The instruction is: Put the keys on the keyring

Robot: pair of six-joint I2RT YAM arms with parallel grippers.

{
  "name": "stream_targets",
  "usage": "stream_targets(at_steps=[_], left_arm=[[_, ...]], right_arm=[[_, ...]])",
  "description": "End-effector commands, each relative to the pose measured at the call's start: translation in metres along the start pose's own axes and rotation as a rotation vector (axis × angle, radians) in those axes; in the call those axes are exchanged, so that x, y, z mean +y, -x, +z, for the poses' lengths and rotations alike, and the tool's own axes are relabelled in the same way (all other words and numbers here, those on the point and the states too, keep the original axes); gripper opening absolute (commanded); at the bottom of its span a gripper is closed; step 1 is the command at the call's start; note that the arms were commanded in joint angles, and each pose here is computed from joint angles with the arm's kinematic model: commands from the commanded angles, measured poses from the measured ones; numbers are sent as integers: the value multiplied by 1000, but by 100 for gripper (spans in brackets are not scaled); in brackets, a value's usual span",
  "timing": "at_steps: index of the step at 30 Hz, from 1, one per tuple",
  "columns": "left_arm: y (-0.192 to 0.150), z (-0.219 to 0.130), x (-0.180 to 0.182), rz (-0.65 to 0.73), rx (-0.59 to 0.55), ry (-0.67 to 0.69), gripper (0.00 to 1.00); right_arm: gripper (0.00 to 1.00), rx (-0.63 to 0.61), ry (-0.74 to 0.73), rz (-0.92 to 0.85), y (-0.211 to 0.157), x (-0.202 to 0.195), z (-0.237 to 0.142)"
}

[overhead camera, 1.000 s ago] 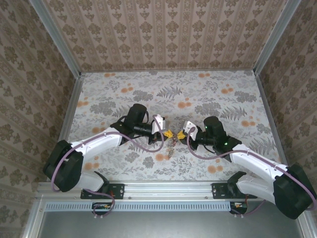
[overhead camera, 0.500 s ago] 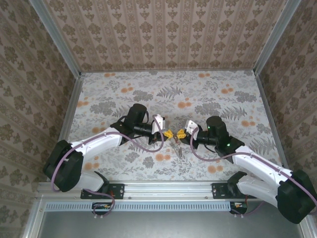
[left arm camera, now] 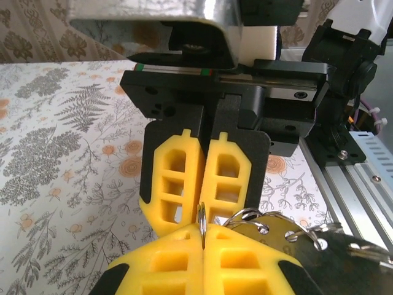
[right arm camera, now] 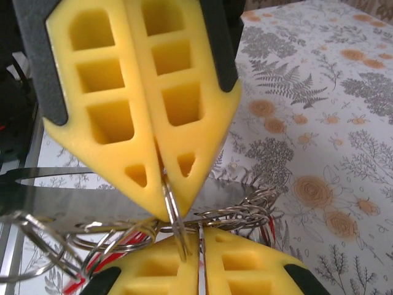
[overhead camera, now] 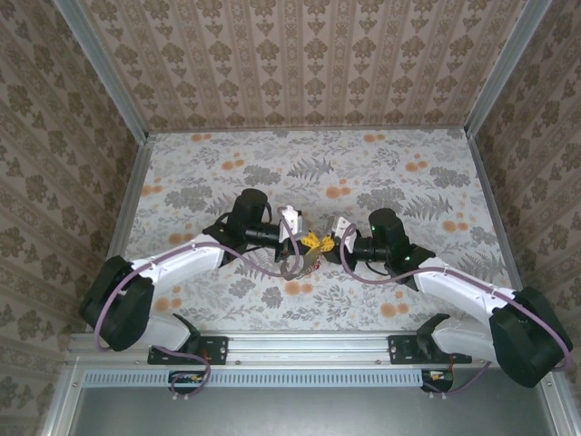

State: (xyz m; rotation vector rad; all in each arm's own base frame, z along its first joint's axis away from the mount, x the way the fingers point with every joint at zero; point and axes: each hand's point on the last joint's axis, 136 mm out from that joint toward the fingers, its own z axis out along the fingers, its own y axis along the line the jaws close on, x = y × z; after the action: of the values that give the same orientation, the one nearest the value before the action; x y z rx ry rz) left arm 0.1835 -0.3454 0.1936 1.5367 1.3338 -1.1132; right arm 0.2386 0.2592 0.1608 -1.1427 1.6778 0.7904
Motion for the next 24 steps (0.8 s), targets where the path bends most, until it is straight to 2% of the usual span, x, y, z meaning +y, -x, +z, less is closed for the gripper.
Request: stream_targets(at_steps=[1, 5, 13, 24], left_arm=[[9, 3, -7, 11, -54, -38, 0], [3, 3, -4, -3, -43, -14, 0], [-19, -4, 6, -1, 73, 78, 0], [-35, -26, 13, 37, 235, 168, 0]], right_arm=[[11, -110, 7, -17, 27, 2, -1], [12, -109, -13, -25, 28, 2, -6], [15, 41, -202, -51, -1, -21, -20], [30, 51, -383, -60, -6, -39, -45]])
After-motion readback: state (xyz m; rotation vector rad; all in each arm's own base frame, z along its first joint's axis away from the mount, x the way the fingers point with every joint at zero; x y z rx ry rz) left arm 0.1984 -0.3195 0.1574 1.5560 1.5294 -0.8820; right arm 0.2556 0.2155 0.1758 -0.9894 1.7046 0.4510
